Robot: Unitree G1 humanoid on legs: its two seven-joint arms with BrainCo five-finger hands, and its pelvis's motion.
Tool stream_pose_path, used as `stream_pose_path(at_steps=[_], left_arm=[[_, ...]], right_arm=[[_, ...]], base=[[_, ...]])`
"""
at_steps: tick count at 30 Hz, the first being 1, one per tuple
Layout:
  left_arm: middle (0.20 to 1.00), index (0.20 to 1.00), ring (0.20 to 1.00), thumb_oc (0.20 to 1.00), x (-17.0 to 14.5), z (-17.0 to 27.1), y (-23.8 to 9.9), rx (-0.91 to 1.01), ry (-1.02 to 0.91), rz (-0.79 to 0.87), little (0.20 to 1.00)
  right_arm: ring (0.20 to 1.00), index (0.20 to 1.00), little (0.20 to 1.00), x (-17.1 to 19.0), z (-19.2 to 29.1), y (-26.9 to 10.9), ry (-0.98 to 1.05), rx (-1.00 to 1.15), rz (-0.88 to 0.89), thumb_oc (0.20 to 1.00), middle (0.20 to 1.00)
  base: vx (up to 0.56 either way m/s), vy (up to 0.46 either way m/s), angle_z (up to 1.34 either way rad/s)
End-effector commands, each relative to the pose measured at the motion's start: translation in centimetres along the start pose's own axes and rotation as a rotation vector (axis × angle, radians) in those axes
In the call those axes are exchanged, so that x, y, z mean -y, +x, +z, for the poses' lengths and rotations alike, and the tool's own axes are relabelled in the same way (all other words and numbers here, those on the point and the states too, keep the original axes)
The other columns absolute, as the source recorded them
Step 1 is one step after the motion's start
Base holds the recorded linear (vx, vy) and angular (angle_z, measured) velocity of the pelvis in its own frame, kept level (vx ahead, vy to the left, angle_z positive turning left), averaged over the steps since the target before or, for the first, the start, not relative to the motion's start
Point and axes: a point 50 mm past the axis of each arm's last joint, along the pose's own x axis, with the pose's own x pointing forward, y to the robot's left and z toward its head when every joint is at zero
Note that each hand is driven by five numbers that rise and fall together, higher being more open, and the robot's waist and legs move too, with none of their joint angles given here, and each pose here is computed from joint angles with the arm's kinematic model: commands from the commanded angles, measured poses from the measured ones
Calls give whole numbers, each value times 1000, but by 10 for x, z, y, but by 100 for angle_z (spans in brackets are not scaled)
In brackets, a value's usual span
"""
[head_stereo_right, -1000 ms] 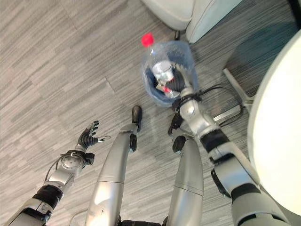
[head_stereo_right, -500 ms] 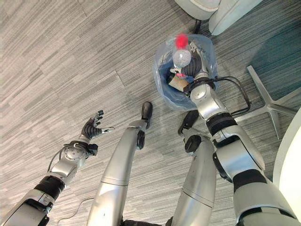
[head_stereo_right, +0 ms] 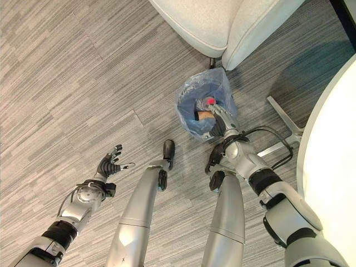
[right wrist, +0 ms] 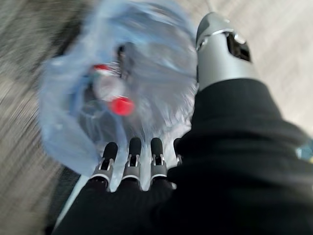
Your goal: Gather garbage on tea table into small bin, then transfer packed bag to large trash can.
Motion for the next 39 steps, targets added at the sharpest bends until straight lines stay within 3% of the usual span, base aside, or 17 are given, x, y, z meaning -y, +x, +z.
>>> stream_pose_path(at_steps=[1, 4, 10, 11, 15, 25, 30, 31, 33, 34, 39], left_arm=[[1000, 1000, 1000, 1000, -16, -4, -6, 15, 36, 38, 1000], [1000, 1000, 1000, 1000, -18, -2, -5, 23, 29, 40, 1000], [1000, 1000, 1000, 1000, -15, 1, -3, 29, 30, 25, 1000], [1000, 1000, 1000, 1000, -12, 1, -3, 30, 34, 16, 1000], [1000, 1000, 1000, 1000, -8, 3, -1, 36, 30, 13, 1000], [1000, 1000, 1000, 1000, -9, 9, 2, 48, 5, 38, 1000], [1000, 1000, 1000, 1000, -7, 3, 1, 21, 11, 29, 1000], [1000, 1000, 1000, 1000, -6, -2, 0, -2, 6, 23, 1000], [1000, 1000, 1000, 1000, -6, -4, -1, -10, 7, 21, 1000], [1000, 1000, 1000, 1000, -4, -9, -3, -28, 3, 17, 1000], [1000, 1000, 1000, 1000, -3, -26, -14, -84, -26, 16, 1000]], right_arm=[[1000, 1000, 1000, 23, 3, 11, -210, 55, -28, 1000, 1000], [1000, 1000, 1000, 16, -4, 15, -429, 34, 67, 1000, 1000], [1000, 1000, 1000, -9, -15, 12, -568, -22, 222, 1000, 1000], [200, 200, 200, -18, -9, 11, -506, -24, 229, 200, 200], [200, 200, 200, -17, -2, 12, -432, -10, 188, 200, 200], [200, 200, 200, 28, 24, 21, -62, 51, -64, 200, 200], [200, 200, 200, 22, 37, 15, 179, 80, -85, 200, 200], [200, 200, 200, 12, 43, 6, 344, 94, -70, 200, 200], [200, 200, 200, 6, 47, 2, 405, 103, -57, 200, 200], [200, 200, 200, -1, 53, -5, 542, 119, -41, 200, 200], [200, 200, 200, -19, 65, -28, 854, 146, -15, 200, 200]], base=[[14, -30, -3], [11, -13, 0], [16, -40, 10], [4, -62, 13], [-15, -19, 3], [-49, -1, -7], [-48, -4, -3], [-16, -8, -4], [2, 10, 3], [7, 31, -2], [47, 49, -10]])
